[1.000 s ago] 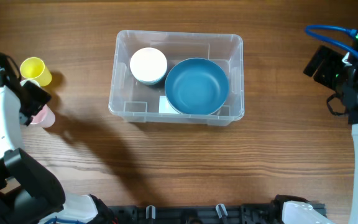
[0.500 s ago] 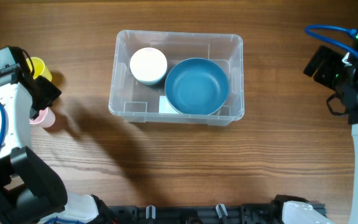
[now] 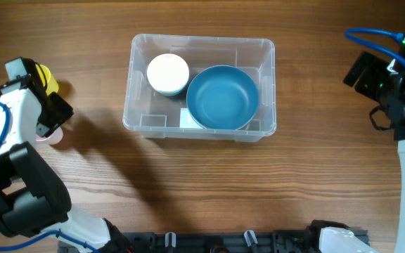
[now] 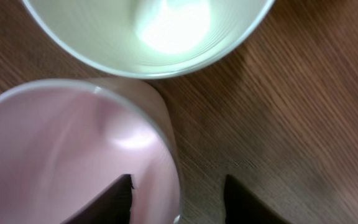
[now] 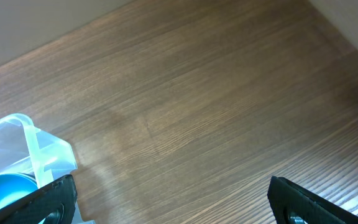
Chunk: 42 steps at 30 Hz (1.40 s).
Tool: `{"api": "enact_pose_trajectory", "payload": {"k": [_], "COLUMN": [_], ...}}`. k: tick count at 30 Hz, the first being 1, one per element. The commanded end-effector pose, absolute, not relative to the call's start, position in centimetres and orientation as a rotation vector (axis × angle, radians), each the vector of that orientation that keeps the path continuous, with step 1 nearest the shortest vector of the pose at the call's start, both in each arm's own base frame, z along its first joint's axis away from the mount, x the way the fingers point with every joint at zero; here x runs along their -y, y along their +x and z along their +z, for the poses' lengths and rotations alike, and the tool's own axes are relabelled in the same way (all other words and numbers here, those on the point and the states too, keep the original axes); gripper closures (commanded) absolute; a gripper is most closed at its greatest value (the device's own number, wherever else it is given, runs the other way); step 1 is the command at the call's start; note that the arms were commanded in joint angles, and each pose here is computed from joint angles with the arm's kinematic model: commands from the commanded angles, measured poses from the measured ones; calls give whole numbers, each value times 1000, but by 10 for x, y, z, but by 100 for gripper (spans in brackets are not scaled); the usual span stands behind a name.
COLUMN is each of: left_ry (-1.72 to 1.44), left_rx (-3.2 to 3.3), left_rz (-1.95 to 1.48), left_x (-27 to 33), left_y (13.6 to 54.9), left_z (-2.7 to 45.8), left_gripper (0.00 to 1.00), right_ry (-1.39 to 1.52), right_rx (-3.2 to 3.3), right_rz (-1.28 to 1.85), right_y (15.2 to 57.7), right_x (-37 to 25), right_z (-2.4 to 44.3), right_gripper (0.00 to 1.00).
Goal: Pack container
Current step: 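Grasp the pink cup with the left gripper, then carry the pink cup into the box beside the bowls and release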
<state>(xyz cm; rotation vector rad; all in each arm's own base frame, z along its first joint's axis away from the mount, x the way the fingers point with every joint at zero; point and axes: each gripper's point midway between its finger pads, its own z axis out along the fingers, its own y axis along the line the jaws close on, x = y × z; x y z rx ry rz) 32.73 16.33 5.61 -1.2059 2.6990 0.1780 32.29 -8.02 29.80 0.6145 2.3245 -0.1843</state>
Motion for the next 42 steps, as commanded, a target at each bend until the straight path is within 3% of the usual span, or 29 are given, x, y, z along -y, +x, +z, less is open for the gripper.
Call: {"api": "enact_pose_trajectory", "payload": {"k": [1,5,14,18,25,33,42], "left_ry": [-1186,-1188,-1146,-1066,-854,-471,-65], "left_rx": [-2700,-2699,-2669,-2609,-2537,-2470,-2516], "left_rz": [194,193,-97,-280,-309,-395,-297], "left_x": [-165,-165,-137,-116,-75,22,129], "left_y": [328,328,349,368,378,368,346], "left_z": [56,56,71,104,178,243,242], "left_gripper": [76,96,96,96,96,96,96], "right_ry": [634,634,634,634,634,634,633], "right_rx": [-2316,-2316,-2316,-2316,-2316,-2316,-2316], "right_rz": [-177,-177,-177,-177,-177,-177,-177], "right_y": [323,323,323,323,323,323,323], "right_x": [81,81,81,81,81,81,81], "right_z": [299,299,299,299,299,299,299], "right_gripper": [0,0,0,0,0,0,0]}}
